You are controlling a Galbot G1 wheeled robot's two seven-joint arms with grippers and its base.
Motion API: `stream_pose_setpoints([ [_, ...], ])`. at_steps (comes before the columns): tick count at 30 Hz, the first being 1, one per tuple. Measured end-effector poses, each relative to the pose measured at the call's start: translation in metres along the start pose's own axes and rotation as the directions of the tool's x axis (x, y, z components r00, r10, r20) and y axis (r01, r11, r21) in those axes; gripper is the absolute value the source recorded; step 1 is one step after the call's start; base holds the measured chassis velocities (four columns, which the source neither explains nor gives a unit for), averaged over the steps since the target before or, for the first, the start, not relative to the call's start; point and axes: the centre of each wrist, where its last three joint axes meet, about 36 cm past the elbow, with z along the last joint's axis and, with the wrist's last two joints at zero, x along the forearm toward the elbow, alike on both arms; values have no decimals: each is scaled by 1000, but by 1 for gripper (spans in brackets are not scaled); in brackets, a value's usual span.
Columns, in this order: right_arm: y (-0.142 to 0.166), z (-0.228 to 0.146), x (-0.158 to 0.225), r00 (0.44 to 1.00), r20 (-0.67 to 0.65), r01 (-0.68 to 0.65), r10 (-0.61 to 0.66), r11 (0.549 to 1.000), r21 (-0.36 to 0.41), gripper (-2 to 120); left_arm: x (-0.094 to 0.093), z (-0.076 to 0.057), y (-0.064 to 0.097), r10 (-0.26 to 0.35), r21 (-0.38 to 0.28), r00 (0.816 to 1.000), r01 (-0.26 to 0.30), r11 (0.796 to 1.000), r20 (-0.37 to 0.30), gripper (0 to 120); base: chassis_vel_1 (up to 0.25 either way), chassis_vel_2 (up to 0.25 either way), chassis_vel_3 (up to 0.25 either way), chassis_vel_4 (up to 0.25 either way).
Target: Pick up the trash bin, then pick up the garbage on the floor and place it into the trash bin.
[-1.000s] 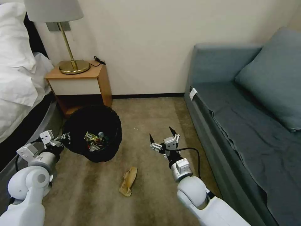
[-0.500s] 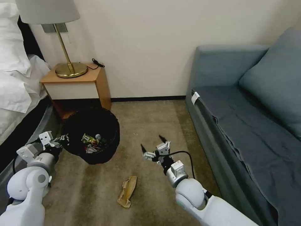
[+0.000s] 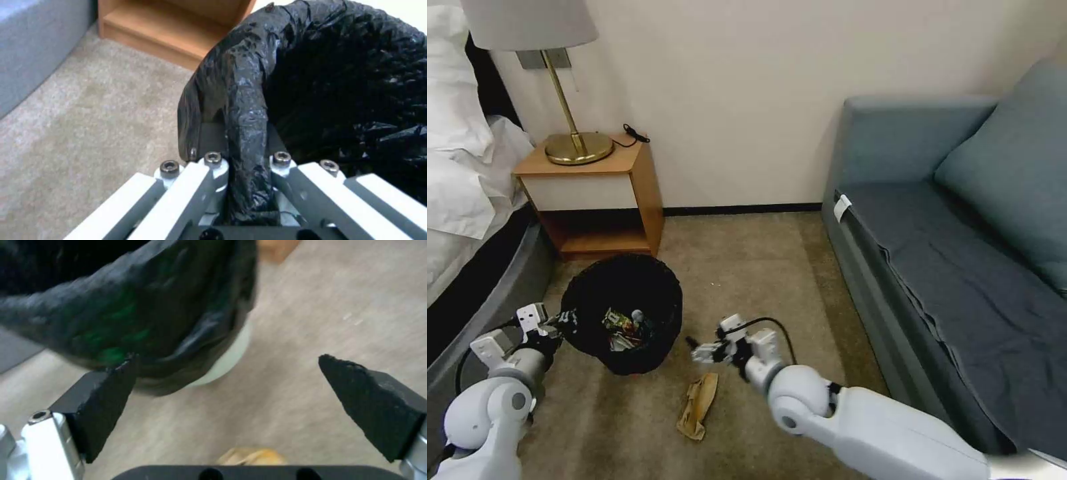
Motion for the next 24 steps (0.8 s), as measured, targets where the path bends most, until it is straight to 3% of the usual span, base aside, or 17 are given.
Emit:
stream_pose_setpoints([
  [6,23,5,-14,990,-135,26,-29,999,-21,100,-2,1,28,-34,10,999,34,999,-10,4,0,0,0,0],
  [10,25,8,-20,972,-233,30,-34,999,-22,100,-8,-14,38,-37,7,999,37,999,17,4,0,0,0,0],
  [15,35,11,-30,931,-362,37,-55,998,-56,100,-14,-26,40,-28,1,999,28,1000,36,4,0,0,0,0],
  [24,45,17,-58,903,-427,9,-49,995,-96,100,-15,-23,42,-25,-25,999,26,999,45,4,0,0,0,0],
])
